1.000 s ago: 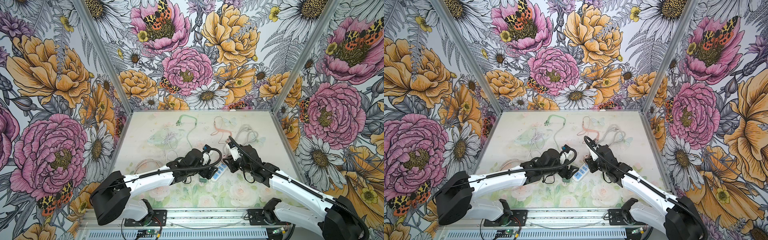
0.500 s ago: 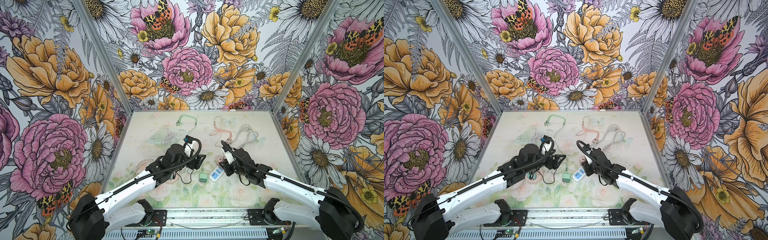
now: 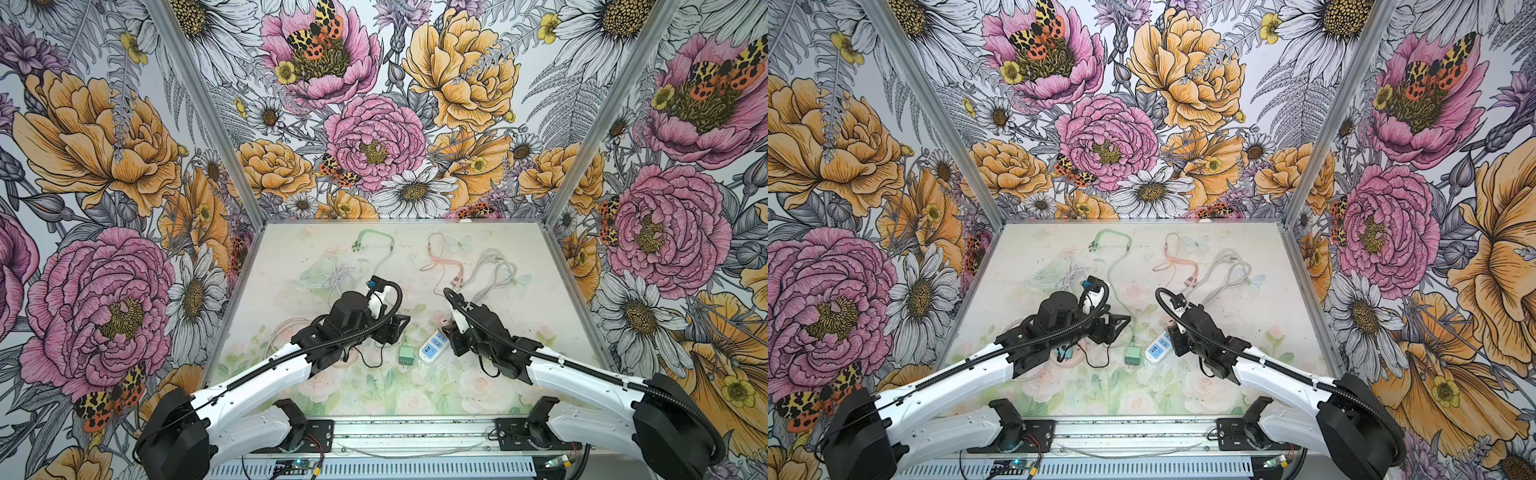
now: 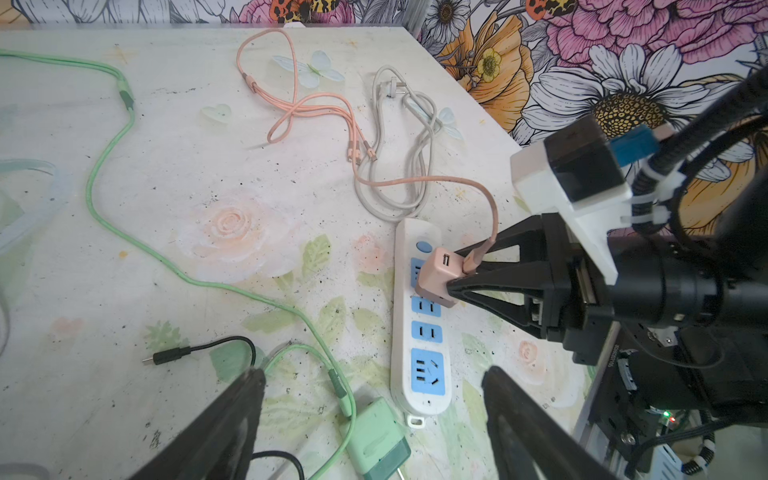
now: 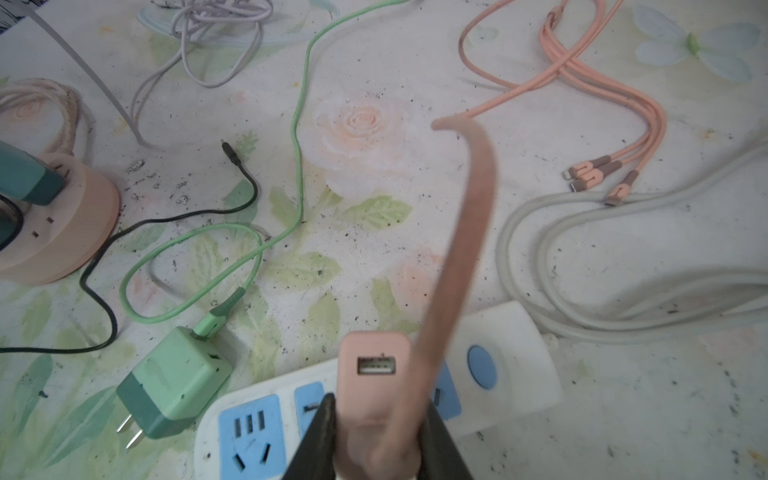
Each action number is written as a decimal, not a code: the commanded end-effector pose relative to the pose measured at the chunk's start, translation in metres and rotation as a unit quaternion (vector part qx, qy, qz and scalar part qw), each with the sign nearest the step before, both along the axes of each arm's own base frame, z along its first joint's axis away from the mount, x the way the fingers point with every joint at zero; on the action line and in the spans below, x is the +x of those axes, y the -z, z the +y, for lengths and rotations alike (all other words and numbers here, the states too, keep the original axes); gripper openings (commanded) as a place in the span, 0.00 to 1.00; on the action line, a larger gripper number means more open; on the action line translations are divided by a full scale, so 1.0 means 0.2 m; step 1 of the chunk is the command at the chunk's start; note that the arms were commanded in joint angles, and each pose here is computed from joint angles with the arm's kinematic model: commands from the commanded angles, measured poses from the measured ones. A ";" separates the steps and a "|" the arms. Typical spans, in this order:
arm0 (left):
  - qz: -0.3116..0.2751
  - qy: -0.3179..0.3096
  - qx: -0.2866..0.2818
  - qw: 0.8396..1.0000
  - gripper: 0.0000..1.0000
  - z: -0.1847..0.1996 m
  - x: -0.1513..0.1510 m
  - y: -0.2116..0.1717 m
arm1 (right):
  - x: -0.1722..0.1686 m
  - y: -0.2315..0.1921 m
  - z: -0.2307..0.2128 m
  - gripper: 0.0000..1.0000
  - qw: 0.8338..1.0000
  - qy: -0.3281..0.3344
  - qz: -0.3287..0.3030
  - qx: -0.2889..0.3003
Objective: Insert the plug
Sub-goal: 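Draw the left gripper back while the right gripper lowers the charger onto a socket, then press the pink charger down into the socket with the right gripper, then open the right gripper and lift it off the seated pink charger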
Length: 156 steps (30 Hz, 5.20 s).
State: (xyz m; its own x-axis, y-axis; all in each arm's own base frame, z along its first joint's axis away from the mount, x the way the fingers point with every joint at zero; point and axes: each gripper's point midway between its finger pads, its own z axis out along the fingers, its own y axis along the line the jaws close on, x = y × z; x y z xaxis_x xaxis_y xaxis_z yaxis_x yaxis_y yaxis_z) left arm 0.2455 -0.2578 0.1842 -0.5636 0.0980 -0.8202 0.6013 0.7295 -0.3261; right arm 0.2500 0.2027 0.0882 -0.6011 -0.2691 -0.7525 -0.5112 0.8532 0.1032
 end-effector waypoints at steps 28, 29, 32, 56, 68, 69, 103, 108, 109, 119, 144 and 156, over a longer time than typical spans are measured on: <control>0.012 0.013 -0.010 1.000 0.85 0.00 -0.05 0.03 | -0.05 0.11 0.06 0.00 0.997 -0.048 0.010 -0.062; 0.012 0.013 -0.009 1.000 0.85 0.00 -0.05 0.03 | -0.05 0.11 0.06 0.00 0.997 -0.050 0.010 -0.064; 0.011 0.011 -0.010 1.000 0.85 0.01 -0.06 0.02 | -0.05 0.11 0.06 0.00 0.997 -0.049 0.006 -0.066; 0.020 0.006 -0.005 1.000 0.86 -0.03 -0.06 0.04 | -0.18 0.32 0.01 0.00 0.997 0.006 0.024 -0.072; 0.040 -0.006 0.009 0.999 0.85 -0.05 -0.06 0.11 | -0.16 0.25 0.08 0.00 0.996 -0.024 0.025 -0.083; 0.040 -0.006 0.008 0.999 0.85 -0.05 -0.06 0.11 | -0.16 0.26 0.09 0.00 0.995 -0.031 0.029 -0.085; 0.020 -0.018 -0.003 1.000 0.85 0.01 -0.07 0.04 | -0.13 0.12 0.18 0.25 0.994 -0.053 0.000 -0.095; 0.021 -0.018 -0.006 1.000 0.86 0.01 -0.07 0.04 | -0.13 0.10 0.18 0.30 0.994 -0.053 -0.007 -0.092; 0.021 -0.018 -0.006 1.000 0.86 0.01 -0.07 0.04 | -0.13 0.10 0.18 0.32 0.994 -0.054 -0.009 -0.092; 0.020 -0.019 -0.013 1.000 0.87 0.01 -0.08 0.01 | -0.13 0.03 0.16 0.47 0.996 -0.047 -0.029 -0.076; 0.137 0.008 0.098 0.986 0.36 -0.27 -0.15 0.43 | -0.35 -0.07 0.02 0.43 0.998 0.027 0.016 0.047; 0.169 -0.045 0.115 0.978 0.16 -0.27 -0.10 0.54 | -0.29 -0.20 -0.12 0.29 0.991 0.082 0.001 0.103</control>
State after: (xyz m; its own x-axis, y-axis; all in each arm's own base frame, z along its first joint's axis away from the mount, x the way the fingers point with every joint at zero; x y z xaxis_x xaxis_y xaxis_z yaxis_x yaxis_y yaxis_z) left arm 0.2148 -0.3099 0.0684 -0.8104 0.2469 -0.5314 0.4596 0.8303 -0.3151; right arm 0.1909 0.1869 0.1330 -0.6051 0.0015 -0.7962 -0.3932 0.8689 0.3005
